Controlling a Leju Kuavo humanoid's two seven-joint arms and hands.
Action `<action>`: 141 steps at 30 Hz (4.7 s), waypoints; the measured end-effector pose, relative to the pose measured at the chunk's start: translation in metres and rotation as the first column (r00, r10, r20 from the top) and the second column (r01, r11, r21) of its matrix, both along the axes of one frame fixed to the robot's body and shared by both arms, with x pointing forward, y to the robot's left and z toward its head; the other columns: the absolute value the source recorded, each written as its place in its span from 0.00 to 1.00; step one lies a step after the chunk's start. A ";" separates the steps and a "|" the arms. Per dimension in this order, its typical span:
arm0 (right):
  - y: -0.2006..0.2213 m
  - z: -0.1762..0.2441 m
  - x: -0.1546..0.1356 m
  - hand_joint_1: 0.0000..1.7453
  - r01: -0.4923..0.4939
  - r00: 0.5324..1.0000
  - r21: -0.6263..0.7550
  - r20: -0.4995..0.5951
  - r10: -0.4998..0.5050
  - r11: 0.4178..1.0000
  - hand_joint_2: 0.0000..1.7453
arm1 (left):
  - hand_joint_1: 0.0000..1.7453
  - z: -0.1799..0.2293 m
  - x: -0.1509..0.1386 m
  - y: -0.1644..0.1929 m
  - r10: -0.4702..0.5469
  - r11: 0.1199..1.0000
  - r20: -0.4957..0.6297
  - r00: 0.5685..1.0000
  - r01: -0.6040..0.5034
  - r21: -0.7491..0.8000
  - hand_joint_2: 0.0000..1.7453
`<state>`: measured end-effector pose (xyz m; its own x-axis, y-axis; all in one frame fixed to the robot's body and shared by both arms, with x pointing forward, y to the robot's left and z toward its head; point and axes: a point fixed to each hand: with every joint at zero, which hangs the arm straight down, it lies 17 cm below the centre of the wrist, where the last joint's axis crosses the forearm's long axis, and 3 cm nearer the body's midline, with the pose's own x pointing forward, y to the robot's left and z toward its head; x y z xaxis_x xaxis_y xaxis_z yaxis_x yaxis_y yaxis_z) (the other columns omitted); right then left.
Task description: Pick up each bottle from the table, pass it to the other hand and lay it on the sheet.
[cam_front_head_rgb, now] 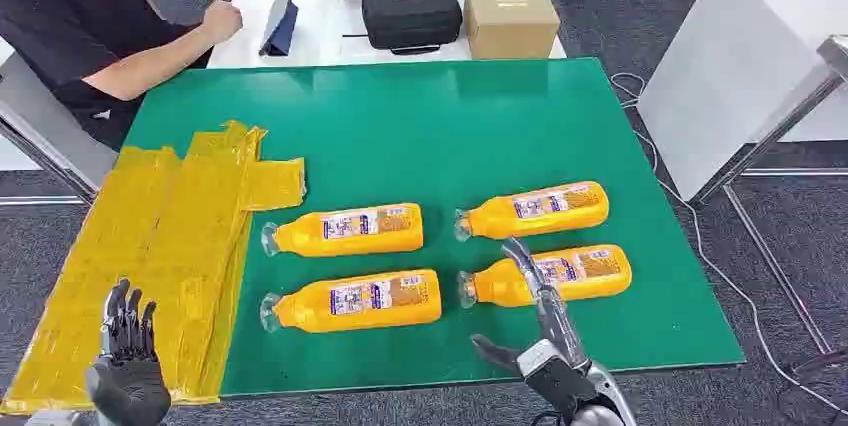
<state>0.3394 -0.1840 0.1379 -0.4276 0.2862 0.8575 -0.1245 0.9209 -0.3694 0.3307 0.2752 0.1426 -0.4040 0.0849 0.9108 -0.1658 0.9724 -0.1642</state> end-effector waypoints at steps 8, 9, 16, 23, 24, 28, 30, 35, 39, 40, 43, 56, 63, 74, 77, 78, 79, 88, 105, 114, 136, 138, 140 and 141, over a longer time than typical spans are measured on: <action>-0.018 -0.027 -0.013 0.00 -0.013 0.997 -0.210 -0.079 -0.004 0.978 1.00 | 0.00 -0.003 -0.005 0.008 0.013 1.000 -0.011 1.000 -0.013 -0.019 0.00; -0.026 -0.029 -0.014 0.00 -0.007 0.996 -0.238 -0.086 -0.014 0.971 1.00 | 0.00 -0.003 -0.006 0.010 0.014 1.000 -0.012 1.000 -0.014 -0.021 0.00; -0.078 -0.051 -0.031 0.00 0.095 0.982 -0.639 -0.064 -0.176 0.763 1.00 | 0.00 -0.005 -0.007 0.025 0.024 0.999 -0.008 1.000 -0.024 -0.031 0.00; -0.134 -0.076 0.014 0.00 0.131 0.957 -0.870 -0.013 -0.289 0.476 1.00 | 0.00 -0.003 0.007 0.025 0.029 0.999 0.000 1.000 -0.029 -0.042 0.00; -0.143 -0.081 0.023 0.00 0.122 0.955 -0.881 -0.021 -0.295 0.457 1.00 | 0.00 -0.003 0.008 0.025 0.029 0.999 0.000 1.000 -0.029 -0.043 0.00; -0.184 -0.087 0.058 0.00 0.117 0.945 -0.913 -0.018 -0.327 0.390 1.00 | 0.00 -0.004 0.018 0.026 0.035 0.998 0.001 0.999 -0.034 -0.054 0.00; -0.201 -0.083 0.077 0.00 0.132 0.939 -0.926 0.002 -0.344 0.355 1.00 | 0.00 -0.004 0.023 0.028 0.039 0.997 0.006 0.999 -0.039 -0.064 0.00; -0.230 -0.074 0.111 0.00 0.180 0.915 -0.942 0.055 -0.399 0.283 1.00 | 0.00 -0.007 0.026 0.030 0.043 0.997 0.001 0.999 -0.043 -0.070 0.00; -0.237 -0.076 0.122 0.00 0.173 0.908 -0.947 0.047 -0.415 0.272 1.00 | 0.00 -0.009 0.026 0.030 0.043 0.996 -0.002 0.999 -0.043 -0.074 0.00; -0.238 -0.077 0.123 0.00 0.170 0.908 -0.948 0.044 -0.417 0.270 1.00 | 0.00 -0.009 0.026 0.030 0.043 0.996 -0.002 0.999 -0.043 -0.075 0.00; -0.239 -0.081 0.125 0.00 0.160 0.907 -0.950 0.035 -0.419 0.268 1.00 | 0.00 -0.009 0.026 0.030 0.043 0.996 -0.003 0.999 -0.043 -0.078 0.00; -0.239 -0.097 0.125 0.00 0.120 0.906 -0.955 -0.006 -0.423 0.271 1.00 | 0.00 -0.013 0.027 0.029 0.039 0.996 -0.011 0.999 -0.039 -0.081 0.00; -0.230 -0.126 0.102 0.00 -0.012 0.910 -0.941 -0.151 -0.387 0.339 1.00 | 0.00 -0.011 0.036 0.021 0.012 0.996 -0.009 1.000 -0.013 -0.091 0.00; -0.214 -0.138 0.040 1.00 -0.155 0.915 -0.931 -0.262 -0.307 0.330 1.00 | 0.00 -0.010 0.053 0.015 -0.031 0.994 -0.007 1.000 0.030 -0.109 0.00; -0.214 -0.139 0.037 1.00 -0.164 0.914 -0.931 -0.267 -0.304 0.326 1.00 | 0.00 -0.010 0.056 0.013 -0.039 0.993 -0.006 0.999 0.038 -0.112 0.00; -0.214 -0.139 0.037 1.00 -0.166 0.915 -0.932 -0.268 -0.302 0.323 1.00 | 0.00 -0.010 0.057 0.012 -0.040 0.993 -0.006 0.999 0.039 -0.112 0.00; -0.214 -0.139 0.037 1.00 -0.168 0.916 -0.932 -0.268 -0.299 0.322 1.00 | 0.00 -0.011 0.058 0.012 -0.040 0.993 -0.007 0.999 0.039 -0.113 0.00; -0.215 -0.139 0.036 1.00 -0.173 0.918 -0.933 -0.269 -0.293 0.315 1.00 | 0.00 -0.014 0.060 0.012 -0.044 0.993 -0.015 0.999 0.042 -0.113 0.00; -0.211 -0.140 0.044 0.00 -0.192 0.925 -0.930 -0.278 -0.260 0.312 1.00 | 0.00 -0.017 0.058 0.017 -0.022 0.992 -0.022 1.000 0.019 -0.125 0.00; -0.204 -0.143 0.059 0.00 -0.212 0.927 -0.930 -0.289 -0.239 0.302 1.00 | 0.00 -0.017 0.057 0.021 -0.011 0.991 -0.019 1.000 0.008 -0.137 0.00; -0.195 -0.148 0.063 0.00 -0.189 0.930 -0.936 -0.267 -0.252 0.296 0.00 | 0.00 -0.018 0.060 0.021 -0.013 0.991 -0.021 1.000 0.010 -0.133 0.00; -0.193 -0.147 0.067 0.00 -0.185 0.932 -0.936 -0.264 -0.248 0.298 0.00 | 0.00 -0.018 0.060 0.021 -0.015 0.991 -0.021 1.000 0.012 -0.133 0.00; -0.191 -0.148 0.069 0.00 -0.186 0.932 -0.935 -0.265 -0.246 0.303 0.00 | 0.00 -0.017 0.061 0.020 -0.016 0.991 -0.020 1.000 0.014 -0.134 0.00; -0.190 -0.149 0.069 0.00 -0.188 0.932 -0.934 -0.268 -0.245 0.305 0.00 | 0.00 -0.017 0.061 0.020 -0.017 0.991 -0.019 1.000 0.014 -0.135 0.00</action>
